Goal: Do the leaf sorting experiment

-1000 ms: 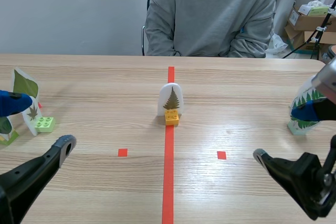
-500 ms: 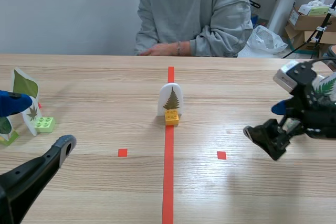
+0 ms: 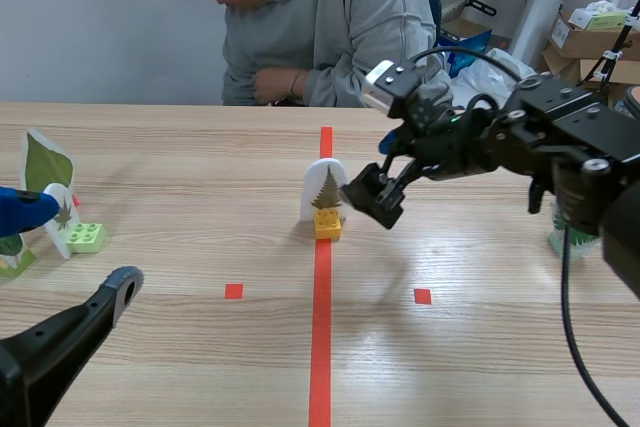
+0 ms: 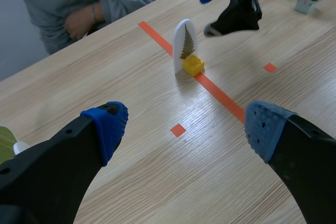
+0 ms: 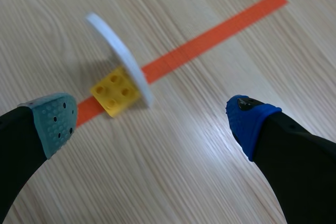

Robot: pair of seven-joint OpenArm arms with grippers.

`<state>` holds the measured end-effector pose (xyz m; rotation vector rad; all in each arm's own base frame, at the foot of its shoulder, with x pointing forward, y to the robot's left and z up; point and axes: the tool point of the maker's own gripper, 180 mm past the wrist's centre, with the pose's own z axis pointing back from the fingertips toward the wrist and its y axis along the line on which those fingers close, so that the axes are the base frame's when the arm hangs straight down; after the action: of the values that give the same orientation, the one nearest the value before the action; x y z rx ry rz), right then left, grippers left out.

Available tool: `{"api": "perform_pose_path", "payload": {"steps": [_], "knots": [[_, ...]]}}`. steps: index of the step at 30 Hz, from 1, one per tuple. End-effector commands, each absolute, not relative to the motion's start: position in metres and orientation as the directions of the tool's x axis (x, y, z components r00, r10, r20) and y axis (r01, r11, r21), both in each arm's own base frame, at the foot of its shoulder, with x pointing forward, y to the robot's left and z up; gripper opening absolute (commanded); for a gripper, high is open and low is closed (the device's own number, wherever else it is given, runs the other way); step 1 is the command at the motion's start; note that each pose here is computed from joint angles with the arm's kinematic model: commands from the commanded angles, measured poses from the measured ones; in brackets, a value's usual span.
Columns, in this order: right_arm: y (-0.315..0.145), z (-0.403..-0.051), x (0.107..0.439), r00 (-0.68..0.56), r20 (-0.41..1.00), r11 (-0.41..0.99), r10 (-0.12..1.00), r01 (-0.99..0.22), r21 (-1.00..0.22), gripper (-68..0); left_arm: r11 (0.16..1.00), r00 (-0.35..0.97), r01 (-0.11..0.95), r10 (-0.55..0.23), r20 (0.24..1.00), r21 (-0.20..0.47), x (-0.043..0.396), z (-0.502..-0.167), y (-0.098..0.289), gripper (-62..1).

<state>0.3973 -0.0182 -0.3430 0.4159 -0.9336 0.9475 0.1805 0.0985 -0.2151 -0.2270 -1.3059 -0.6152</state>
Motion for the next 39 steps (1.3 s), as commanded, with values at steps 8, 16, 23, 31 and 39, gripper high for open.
{"api": "perform_pose_path", "payload": {"steps": [8, 16, 23, 31, 39], "knots": [[0.016, -0.354, 0.396, 0.203, 0.831, 0.51, 0.518, -0.853, -0.109, -9.8, 0.826, 0.131, 0.537, -0.281, 0.951, 0.17, 0.181, -0.214, 0.098, -12.7], [0.031, -0.358, 0.387, 0.133, 0.819, 0.438, 0.558, -0.885, -0.156, -9.8, 0.826, 0.131, 0.537, -0.281, 0.951, 0.17, 0.181, -0.214, 0.098, -12.7], [0.034, -0.356, 0.388, 0.115, 0.831, 0.45, 0.544, -0.876, -0.173, -23.1, 0.826, 0.131, 0.537, -0.281, 0.951, 0.17, 0.181, -0.214, 0.098, -12.7], [0.034, -0.355, 0.389, 0.113, 0.833, 0.45, 0.541, -0.876, -0.173, -32.4, 0.826, 0.131, 0.537, -0.281, 0.951, 0.17, 0.181, -0.214, 0.098, -12.7], [0.034, -0.356, 0.388, 0.115, 0.833, 0.45, 0.542, -0.876, -0.172, -43.9, 0.826, 0.13, 0.537, -0.281, 0.951, 0.17, 0.181, -0.214, 0.098, -12.7]]}}
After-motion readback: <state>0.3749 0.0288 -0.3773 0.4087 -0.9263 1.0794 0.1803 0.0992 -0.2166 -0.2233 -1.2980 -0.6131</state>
